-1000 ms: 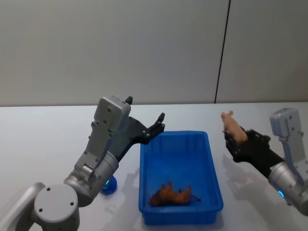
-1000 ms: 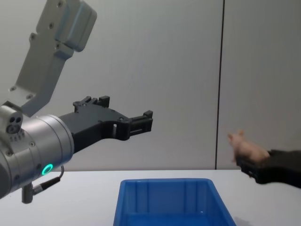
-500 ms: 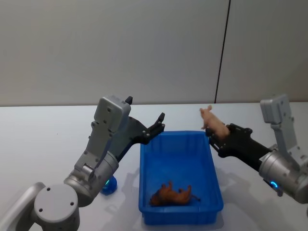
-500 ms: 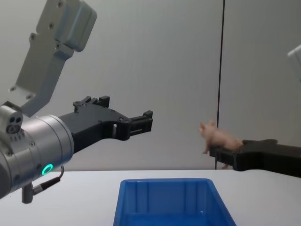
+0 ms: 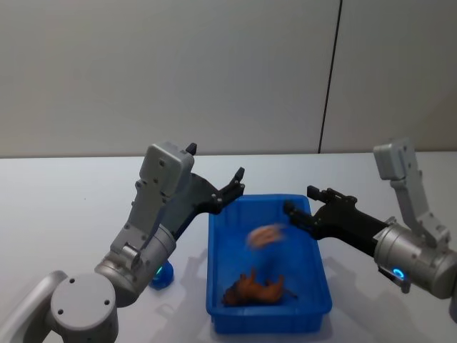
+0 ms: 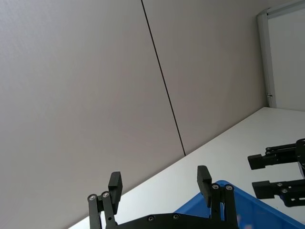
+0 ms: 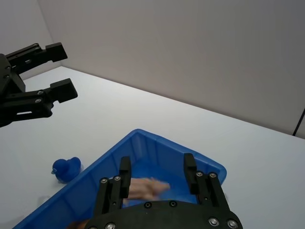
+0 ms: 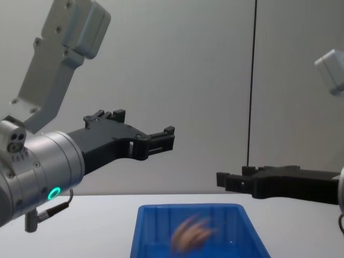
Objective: Pick up the two dolls from the table and place them into the box.
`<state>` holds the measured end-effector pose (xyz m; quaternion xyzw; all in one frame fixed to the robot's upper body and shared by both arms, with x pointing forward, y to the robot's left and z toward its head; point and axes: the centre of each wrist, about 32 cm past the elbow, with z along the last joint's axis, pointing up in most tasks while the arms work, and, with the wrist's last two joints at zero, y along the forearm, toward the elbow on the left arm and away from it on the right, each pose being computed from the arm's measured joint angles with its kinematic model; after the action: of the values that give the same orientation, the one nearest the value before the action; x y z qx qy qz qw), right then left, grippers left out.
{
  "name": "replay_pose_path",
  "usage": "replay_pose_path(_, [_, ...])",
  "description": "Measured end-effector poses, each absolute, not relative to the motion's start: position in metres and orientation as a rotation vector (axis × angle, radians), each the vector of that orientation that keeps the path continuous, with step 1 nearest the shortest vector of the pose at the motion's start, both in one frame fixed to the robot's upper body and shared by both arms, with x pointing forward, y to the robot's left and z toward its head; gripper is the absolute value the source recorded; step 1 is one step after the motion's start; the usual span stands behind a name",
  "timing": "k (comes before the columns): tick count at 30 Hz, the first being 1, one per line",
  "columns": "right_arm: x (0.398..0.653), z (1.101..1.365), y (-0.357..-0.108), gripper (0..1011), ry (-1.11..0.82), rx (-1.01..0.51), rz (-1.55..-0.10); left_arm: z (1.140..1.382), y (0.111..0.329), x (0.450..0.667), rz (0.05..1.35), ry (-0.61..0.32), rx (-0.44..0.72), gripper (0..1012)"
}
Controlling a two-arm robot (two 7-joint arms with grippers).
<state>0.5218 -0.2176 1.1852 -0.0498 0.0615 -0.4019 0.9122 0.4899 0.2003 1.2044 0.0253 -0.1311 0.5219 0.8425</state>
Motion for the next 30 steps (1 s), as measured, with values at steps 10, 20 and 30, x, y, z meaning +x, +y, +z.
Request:
replay_pose_path(10, [0.523,1.186,-0.216,925,0.150,-0.103,-0.803,1.204,0.200,0.490,1.102,-0.277,0.053,1003])
replay_pose_path(20, [0.524,1.187,-0.219,1001,0.136,-0.096,-0.811,1.204,0.200,0.490,1.102,-0.277,0.053,1003])
replay_pose_path(30, [0.517,1.190,-0.240,1001,0.066,-0.078,-0.914,1.204,0.200,0.490,1.102,-0.277,0.053,1003])
